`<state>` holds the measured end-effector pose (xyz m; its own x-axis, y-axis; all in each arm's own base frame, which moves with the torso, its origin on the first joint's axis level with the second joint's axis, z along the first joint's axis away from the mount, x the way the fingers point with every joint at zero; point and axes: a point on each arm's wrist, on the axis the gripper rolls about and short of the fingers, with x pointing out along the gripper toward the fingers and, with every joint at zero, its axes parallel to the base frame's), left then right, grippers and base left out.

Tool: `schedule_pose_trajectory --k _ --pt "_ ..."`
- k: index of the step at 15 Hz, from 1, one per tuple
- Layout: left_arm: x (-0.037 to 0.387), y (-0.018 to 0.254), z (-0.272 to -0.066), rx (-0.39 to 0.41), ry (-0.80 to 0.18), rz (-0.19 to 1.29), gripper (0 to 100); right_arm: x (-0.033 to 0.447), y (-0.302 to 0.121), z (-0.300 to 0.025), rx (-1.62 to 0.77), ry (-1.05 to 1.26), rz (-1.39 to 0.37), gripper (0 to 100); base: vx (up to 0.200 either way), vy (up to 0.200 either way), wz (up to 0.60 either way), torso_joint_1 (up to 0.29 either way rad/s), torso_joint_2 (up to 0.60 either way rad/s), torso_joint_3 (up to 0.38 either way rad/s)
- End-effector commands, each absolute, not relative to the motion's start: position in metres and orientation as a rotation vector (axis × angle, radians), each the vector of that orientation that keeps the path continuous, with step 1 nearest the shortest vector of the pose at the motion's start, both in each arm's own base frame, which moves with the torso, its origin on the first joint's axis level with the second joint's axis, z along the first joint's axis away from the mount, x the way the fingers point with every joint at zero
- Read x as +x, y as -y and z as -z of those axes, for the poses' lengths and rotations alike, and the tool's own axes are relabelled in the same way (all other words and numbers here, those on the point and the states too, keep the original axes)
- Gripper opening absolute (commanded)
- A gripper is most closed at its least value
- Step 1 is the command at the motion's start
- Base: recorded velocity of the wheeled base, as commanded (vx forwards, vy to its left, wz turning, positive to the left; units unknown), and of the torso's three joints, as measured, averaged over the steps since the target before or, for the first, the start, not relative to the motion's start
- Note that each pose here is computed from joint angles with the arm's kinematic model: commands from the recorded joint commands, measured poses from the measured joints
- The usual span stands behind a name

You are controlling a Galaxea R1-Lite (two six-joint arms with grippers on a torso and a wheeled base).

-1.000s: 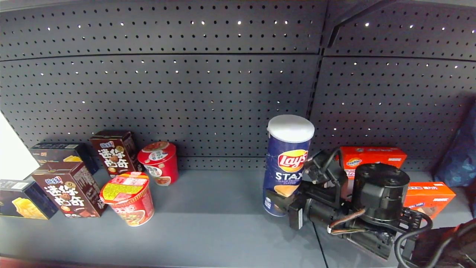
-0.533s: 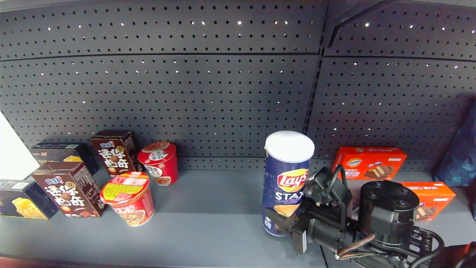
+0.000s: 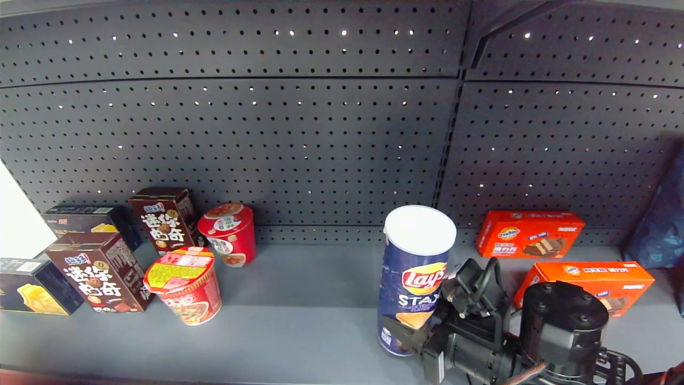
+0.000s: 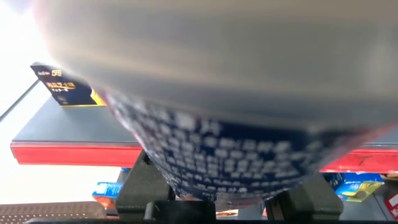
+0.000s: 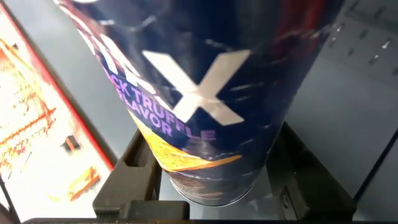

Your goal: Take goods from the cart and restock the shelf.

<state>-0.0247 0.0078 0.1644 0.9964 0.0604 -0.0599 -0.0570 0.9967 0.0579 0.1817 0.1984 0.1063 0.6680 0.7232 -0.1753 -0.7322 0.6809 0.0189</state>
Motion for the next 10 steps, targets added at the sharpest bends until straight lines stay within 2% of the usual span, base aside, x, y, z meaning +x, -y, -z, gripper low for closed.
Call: schedule_pose_trajectory --k 1,10 --pt "-0.025 -0.008 -0.166 0.055 -0.056 -0.059 0 0.176 -0.197 -0.095 -0.077 -0.221 -0.832 0 0.0 0.0 0.0 0.0 0.0 0.0" --pt "-0.025 -0.008 -0.165 0.054 -0.06 -0.058 0 0.185 -0.208 -0.076 -0.077 -0.22 -0.83 0 0.0 0.0 0.0 0.0 0.0 0.0"
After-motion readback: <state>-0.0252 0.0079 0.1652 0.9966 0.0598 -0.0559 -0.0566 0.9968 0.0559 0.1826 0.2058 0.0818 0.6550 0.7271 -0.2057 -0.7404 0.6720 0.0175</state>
